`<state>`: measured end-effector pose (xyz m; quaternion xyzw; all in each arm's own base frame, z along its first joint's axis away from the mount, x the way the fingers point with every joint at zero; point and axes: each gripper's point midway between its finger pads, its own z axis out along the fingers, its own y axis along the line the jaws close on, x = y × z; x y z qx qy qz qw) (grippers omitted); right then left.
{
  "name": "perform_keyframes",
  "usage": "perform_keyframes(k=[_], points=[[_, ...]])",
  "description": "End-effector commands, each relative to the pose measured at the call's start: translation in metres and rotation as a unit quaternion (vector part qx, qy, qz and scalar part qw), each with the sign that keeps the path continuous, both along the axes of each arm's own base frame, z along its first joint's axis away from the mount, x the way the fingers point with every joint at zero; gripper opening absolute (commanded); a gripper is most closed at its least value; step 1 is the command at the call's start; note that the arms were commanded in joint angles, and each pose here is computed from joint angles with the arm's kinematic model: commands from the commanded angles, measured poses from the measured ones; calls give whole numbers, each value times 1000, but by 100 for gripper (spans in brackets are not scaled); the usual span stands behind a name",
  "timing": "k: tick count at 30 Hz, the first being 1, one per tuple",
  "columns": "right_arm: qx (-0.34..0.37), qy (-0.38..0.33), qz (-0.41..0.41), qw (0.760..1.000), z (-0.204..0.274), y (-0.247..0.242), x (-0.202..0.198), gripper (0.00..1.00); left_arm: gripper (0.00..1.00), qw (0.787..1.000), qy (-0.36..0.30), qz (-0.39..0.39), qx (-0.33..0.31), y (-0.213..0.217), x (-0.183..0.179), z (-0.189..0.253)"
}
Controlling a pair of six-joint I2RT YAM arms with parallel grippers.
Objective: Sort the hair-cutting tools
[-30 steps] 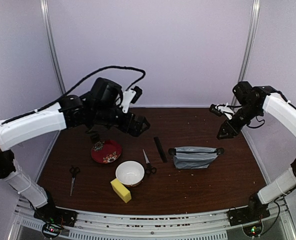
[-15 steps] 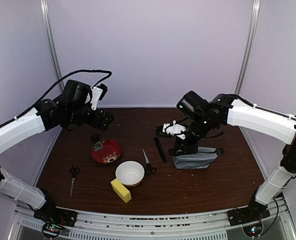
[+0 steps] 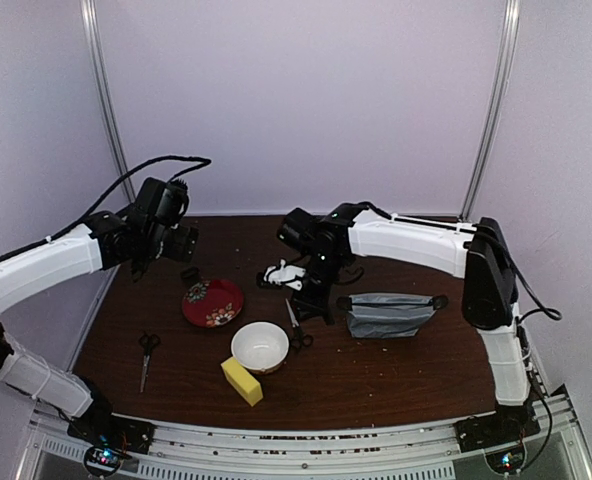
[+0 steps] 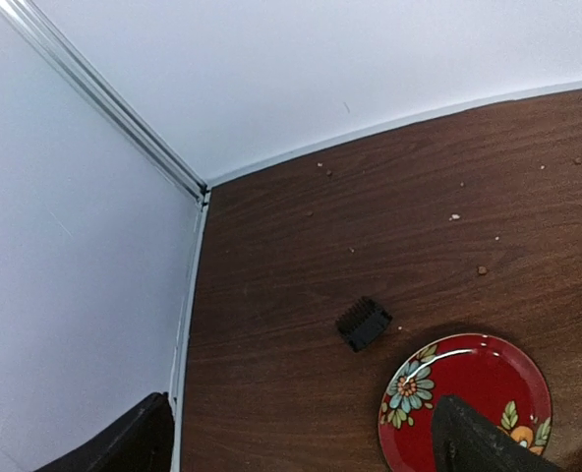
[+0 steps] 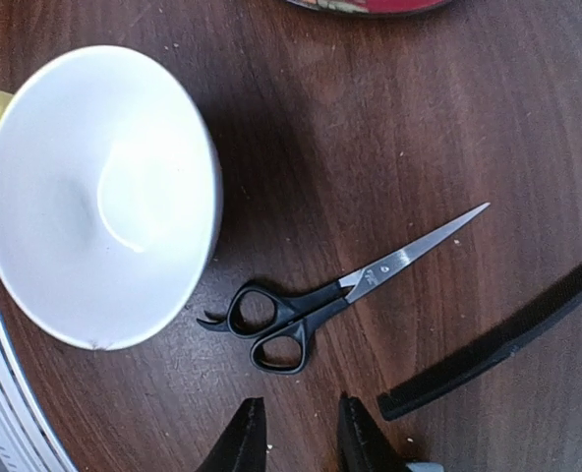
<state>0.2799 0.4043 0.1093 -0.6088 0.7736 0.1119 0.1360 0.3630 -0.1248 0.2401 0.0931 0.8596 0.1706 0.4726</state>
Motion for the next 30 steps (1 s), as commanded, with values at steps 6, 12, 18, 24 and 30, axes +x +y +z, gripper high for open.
perform_keyframes(k=[6,12,18,24,30], points=[[-82,37,-10,996,-45,-11,-1,31,92,999,-28,-18,-18,-1,-3,45],[-108,52,-9,993,-68,-16,-4,31,92,999,-31,-20,-21,-1,-5,48],[-120,42,-21,992,-77,-18,3,29,92,999,-24,-33,-14,-4,-4,47],[-134,46,-33,989,-93,-19,4,24,92,999,-25,-37,-19,-4,-6,49],[-126,67,-41,989,-96,-15,0,29,92,999,-15,-44,-15,-8,-4,43]])
